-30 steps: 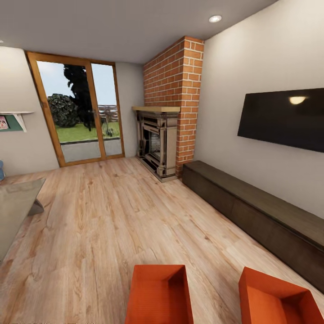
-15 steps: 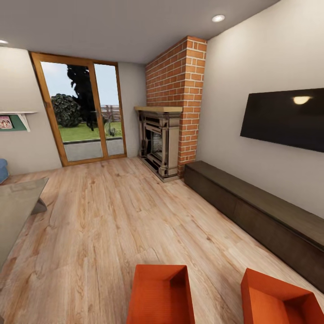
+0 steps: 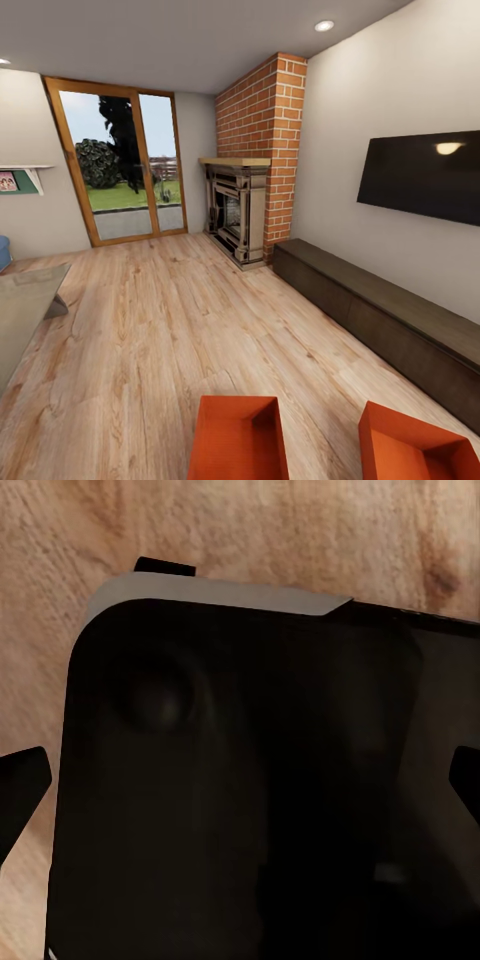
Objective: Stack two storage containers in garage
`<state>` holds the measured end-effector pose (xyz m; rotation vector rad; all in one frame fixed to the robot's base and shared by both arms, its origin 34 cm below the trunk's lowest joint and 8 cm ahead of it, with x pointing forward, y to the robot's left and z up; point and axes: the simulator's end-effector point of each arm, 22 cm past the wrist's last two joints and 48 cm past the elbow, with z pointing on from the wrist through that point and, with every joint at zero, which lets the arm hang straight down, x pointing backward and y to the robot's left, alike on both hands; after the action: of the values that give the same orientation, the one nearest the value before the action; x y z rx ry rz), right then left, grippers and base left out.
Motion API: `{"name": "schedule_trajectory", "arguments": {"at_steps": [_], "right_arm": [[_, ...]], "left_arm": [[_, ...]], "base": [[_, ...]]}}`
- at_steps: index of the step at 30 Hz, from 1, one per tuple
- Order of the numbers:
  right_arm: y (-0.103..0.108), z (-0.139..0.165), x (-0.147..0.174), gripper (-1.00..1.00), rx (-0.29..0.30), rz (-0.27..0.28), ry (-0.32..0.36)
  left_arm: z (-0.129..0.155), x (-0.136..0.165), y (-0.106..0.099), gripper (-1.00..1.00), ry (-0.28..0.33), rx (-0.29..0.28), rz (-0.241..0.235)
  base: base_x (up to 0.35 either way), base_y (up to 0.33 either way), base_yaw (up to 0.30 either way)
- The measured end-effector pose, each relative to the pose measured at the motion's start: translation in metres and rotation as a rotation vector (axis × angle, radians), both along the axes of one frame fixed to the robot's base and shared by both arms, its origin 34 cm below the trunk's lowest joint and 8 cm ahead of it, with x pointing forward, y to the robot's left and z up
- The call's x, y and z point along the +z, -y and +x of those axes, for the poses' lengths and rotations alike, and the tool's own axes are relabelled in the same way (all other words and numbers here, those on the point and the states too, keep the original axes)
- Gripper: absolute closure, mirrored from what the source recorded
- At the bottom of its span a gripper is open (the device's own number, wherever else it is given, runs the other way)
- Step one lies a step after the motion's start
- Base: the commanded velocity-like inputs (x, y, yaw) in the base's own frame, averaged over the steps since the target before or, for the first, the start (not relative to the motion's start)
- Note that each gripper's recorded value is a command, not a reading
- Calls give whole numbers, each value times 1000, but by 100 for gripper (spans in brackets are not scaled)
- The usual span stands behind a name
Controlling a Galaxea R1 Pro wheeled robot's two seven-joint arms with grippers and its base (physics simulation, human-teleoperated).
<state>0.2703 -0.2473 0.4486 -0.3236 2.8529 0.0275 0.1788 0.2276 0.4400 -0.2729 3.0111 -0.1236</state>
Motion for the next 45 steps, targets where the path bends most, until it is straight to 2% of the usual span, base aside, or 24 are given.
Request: {"name": "schedule_trajectory", "arguments": {"at_steps": [14,29,37,45], "right_arm": [[1,0,0,-100,-4,-6,1],[3,-10,-3,-100,-4,-12,-28],[2,-16,-5,-100,1,-6,-45],[2,-21,-7,-100,1,-3,-60]], "left_arm": [[0,0,0,-100,-1,0,0],[-10,-1,1,-100,-25,-4,-2],[-14,-2,-20,-100,-36,-18,26],[-19,-2,-23,-100,-49,-17,30]], "base": [[53,0,0],[0,0,0],[0,0,0],[0,0,0]]}}
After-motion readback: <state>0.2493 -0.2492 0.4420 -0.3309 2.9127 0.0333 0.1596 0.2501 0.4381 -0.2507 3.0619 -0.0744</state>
